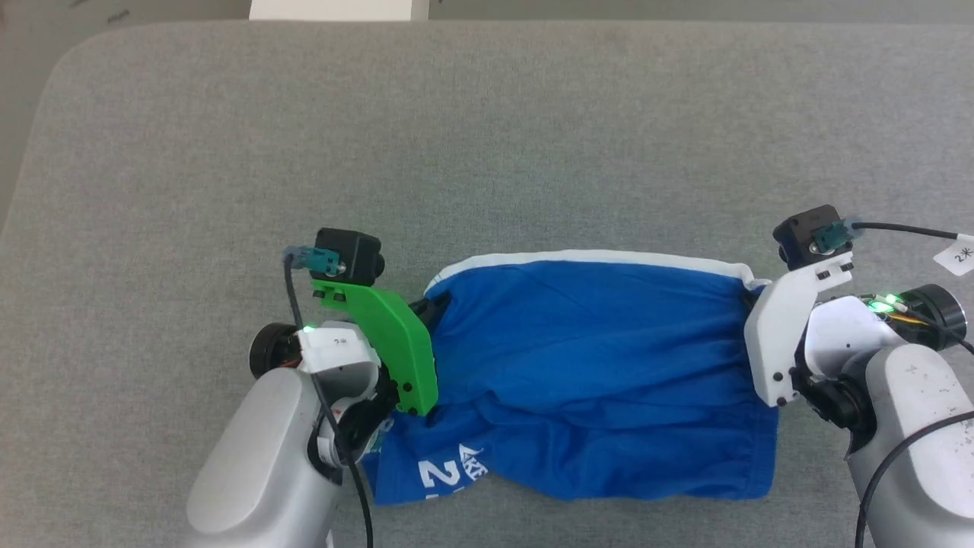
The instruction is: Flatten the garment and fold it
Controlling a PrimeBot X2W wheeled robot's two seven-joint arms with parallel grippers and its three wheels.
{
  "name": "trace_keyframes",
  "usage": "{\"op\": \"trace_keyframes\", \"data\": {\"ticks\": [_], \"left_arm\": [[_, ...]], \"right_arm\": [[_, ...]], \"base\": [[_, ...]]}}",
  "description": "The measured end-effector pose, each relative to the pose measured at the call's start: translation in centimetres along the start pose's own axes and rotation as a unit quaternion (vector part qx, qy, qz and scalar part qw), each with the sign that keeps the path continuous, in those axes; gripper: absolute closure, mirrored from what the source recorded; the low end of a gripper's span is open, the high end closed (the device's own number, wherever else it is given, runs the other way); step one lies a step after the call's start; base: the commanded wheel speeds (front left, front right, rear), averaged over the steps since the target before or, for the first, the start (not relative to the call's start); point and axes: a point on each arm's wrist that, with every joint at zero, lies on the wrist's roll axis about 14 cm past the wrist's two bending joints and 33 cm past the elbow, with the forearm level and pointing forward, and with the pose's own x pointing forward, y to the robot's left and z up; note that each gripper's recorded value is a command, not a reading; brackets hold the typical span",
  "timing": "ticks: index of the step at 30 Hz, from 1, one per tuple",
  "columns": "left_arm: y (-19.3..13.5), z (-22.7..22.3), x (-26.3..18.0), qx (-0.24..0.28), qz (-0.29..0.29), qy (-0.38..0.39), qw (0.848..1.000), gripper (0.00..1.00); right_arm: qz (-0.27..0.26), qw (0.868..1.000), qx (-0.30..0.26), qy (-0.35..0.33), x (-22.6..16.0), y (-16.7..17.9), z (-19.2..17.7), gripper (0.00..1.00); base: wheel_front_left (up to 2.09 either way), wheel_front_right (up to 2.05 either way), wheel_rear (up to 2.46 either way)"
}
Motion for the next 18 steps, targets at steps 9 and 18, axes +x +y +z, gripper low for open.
{"op": "trace_keyframes", "data": {"ticks": [9, 18], "left_arm": [[-0.9, 5.7, -2.8, -0.036, -0.011, -0.120, 0.992, 1.00], [-2.9, 16.5, -10.0, -0.001, -0.022, -0.292, 0.956, 1.00]], "right_arm": [[0.027, 0.992, 0.006, -0.122, -3.9, 1.2, 5.6, 1.00], [0.084, 0.943, 0.035, -0.319, -13.1, 2.7, 15.7, 1.00]], "base": [[0.00, 0.00, 0.00], [0.00, 0.00, 0.00]]}}
